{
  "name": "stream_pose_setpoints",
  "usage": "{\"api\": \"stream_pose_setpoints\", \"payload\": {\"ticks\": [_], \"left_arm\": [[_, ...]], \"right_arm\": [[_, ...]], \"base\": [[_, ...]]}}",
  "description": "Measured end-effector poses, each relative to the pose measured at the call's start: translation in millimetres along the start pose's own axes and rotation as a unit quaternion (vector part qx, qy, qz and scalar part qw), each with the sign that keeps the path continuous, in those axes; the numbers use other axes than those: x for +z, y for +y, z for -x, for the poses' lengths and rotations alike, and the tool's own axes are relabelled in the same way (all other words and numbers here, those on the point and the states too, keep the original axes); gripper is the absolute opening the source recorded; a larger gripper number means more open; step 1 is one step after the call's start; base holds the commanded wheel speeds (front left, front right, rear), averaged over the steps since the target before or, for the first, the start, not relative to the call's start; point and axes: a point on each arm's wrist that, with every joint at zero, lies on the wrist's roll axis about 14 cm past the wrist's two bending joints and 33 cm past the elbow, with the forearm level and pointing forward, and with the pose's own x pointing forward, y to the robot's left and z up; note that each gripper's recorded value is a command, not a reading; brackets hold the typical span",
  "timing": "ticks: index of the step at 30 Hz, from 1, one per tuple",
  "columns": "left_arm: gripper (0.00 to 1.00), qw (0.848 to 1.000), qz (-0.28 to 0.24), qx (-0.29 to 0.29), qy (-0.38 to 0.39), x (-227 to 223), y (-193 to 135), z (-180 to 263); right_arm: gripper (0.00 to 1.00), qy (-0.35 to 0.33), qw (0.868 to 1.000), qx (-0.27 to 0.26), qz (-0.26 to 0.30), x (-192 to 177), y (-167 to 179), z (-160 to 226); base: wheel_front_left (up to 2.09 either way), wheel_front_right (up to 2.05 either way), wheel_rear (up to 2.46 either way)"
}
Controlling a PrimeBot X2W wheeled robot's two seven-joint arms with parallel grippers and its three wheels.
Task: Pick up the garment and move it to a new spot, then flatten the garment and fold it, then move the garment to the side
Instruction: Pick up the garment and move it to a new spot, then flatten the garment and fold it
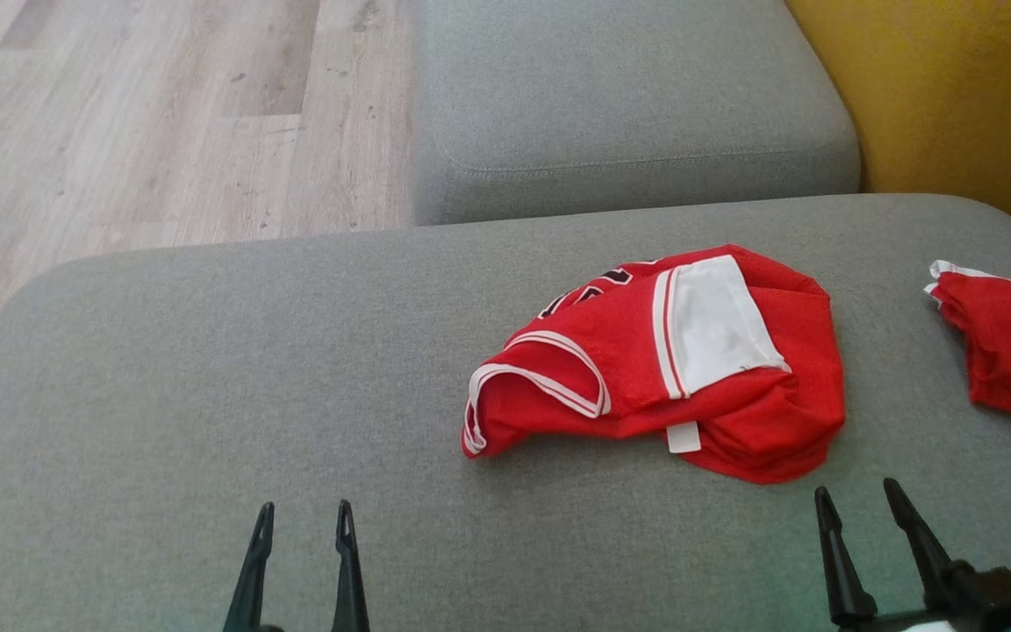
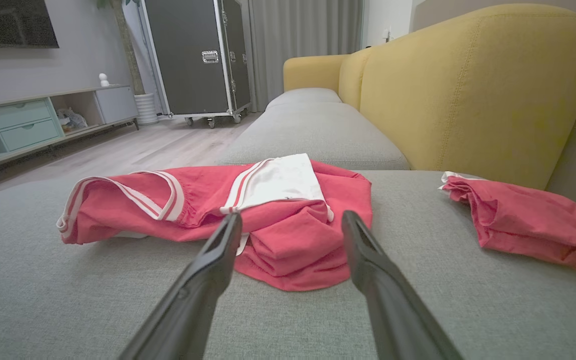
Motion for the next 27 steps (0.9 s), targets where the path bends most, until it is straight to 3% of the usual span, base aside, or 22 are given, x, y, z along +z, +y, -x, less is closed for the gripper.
{"api": "stream_pose_setpoints", "payload": {"ticks": [27], "left_arm": [[1.00,1.000,-0.003,0.012,0.007,-5.0,9.1,3.8]], "right_arm": [[1.00,0.000,1.000,0.012,0.000,0.0,7.4,-2.8]], "base": [[0.00,0.00,0.00]]}}
